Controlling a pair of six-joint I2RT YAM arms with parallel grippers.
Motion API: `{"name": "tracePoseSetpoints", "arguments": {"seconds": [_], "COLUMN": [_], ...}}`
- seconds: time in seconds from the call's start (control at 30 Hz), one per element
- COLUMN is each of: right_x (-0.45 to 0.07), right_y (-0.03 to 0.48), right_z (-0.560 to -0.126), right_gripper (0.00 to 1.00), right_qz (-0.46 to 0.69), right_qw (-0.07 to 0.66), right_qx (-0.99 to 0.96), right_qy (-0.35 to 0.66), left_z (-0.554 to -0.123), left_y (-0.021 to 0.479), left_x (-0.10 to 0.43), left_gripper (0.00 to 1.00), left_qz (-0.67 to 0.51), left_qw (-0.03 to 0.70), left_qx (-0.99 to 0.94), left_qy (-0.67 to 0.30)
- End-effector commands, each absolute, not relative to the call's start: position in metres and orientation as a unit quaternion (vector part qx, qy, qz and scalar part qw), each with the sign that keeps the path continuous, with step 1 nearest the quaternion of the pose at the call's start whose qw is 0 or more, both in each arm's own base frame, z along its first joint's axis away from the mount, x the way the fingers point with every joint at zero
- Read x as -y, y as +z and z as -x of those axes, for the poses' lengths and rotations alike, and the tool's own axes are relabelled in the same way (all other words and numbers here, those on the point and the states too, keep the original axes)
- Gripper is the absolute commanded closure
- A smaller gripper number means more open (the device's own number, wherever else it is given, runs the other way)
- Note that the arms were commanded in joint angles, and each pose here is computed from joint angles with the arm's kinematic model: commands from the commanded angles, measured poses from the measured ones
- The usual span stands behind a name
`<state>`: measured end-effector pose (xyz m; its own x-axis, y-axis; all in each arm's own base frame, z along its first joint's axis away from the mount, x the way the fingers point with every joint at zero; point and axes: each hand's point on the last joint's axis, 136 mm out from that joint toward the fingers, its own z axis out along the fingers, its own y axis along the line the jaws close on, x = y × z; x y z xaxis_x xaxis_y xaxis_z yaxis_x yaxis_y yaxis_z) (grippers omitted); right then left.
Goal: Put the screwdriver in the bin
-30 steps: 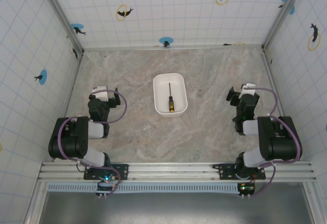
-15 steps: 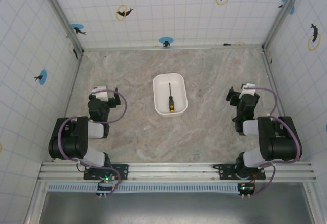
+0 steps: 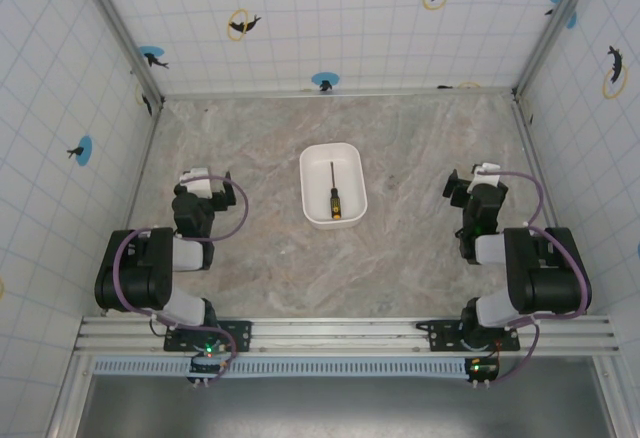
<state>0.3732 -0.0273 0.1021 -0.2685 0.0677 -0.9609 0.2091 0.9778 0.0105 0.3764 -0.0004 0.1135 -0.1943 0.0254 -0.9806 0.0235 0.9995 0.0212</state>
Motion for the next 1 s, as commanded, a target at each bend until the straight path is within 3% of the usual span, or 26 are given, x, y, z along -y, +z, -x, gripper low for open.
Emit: {"name": "tracePoseSetpoints", "arguments": {"seconds": [0.0,0.97], "right_x": [0.0284,0.0287], "right_y": [0.1194,0.1191], "right_z": [-0.3817,-0.3816], "right_gripper": [0.02,0.02], "right_qz": [-0.092,-0.092], "right_qw": [0.619,0.619], "right_qx": [-0.777,-0.778], "right_qy": [-0.061,-0.061], "left_z": [-0.3793,-0.3789], "left_y": [0.1229,0.1222], "left_x": [0.0000,-0.0002], "left_gripper": [0.02,0.02], "left_qz": [-0.020,-0.020], "left_qw": [0.648,0.647], "left_qx": [-0.761,-0.762], "left_qy": [0.009,0.009]}}
